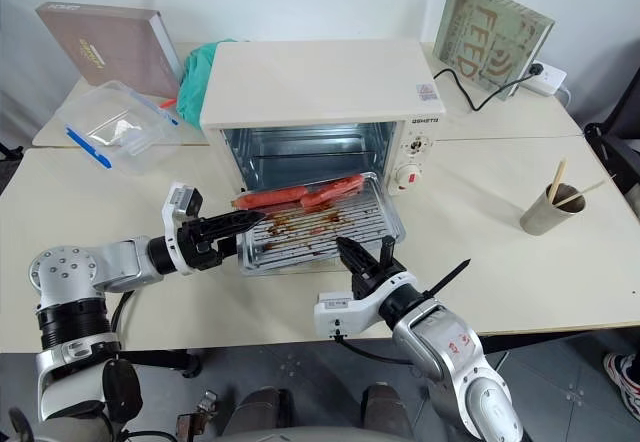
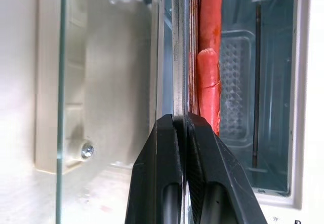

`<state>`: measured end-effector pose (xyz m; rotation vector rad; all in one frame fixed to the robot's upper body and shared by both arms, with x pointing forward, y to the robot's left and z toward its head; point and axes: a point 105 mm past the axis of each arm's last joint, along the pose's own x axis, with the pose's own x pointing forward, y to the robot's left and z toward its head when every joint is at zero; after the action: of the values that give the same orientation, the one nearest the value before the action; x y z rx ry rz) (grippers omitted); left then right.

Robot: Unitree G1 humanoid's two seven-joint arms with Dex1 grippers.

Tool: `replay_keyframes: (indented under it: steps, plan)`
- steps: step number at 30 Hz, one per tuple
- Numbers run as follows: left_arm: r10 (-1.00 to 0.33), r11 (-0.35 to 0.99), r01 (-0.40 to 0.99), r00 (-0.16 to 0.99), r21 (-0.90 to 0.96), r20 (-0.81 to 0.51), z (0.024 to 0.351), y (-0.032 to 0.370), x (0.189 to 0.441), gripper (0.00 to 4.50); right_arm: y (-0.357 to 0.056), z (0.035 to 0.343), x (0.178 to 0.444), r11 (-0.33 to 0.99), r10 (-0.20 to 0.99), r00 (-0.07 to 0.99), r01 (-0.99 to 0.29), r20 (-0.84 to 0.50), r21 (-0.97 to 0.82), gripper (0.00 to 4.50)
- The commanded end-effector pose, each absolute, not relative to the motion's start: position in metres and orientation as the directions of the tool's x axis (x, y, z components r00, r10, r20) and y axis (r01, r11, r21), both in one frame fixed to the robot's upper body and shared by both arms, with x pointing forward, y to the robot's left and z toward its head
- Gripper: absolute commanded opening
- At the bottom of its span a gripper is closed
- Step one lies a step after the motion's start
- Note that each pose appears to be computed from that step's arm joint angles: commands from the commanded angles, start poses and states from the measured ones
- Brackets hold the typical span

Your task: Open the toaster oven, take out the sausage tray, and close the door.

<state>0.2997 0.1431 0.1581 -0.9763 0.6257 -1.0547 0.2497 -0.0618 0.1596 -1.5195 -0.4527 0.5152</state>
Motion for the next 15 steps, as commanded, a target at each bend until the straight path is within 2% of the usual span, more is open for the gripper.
replay_keyframes:
  steps: [1, 4, 7, 15]
  plan:
    - [-0.930, 0.149, 0.441, 0.366, -0.885, 0.027, 0.1605, 0.1414, 0.2926, 4.50, -0.0580, 0.1788, 0.2409, 0.020, 0.611, 0.791, 0.031, 0.037, -0.999, 0.05]
    - [-0.929, 0.146, 0.439, 0.368, -0.887, 0.029, 0.1603, 0.1408, 0.2918, 4.50, -0.0581, 0.1794, 0.2413, 0.022, 0.613, 0.789, 0.032, 0.039, -0.999, 0.05]
    - [-0.926, 0.149, 0.434, 0.377, -0.888, 0.029, 0.1588, 0.1406, 0.2906, 3.93, -0.0601, 0.1794, 0.2425, 0.027, 0.602, 0.798, 0.030, 0.041, -0.999, 0.00]
    - [-0.912, 0.148, 0.425, 0.408, -0.893, 0.044, 0.1561, 0.1384, 0.2889, 1.60, -0.0638, 0.1812, 0.2460, 0.040, 0.580, 0.813, 0.033, 0.050, -0.999, 0.00]
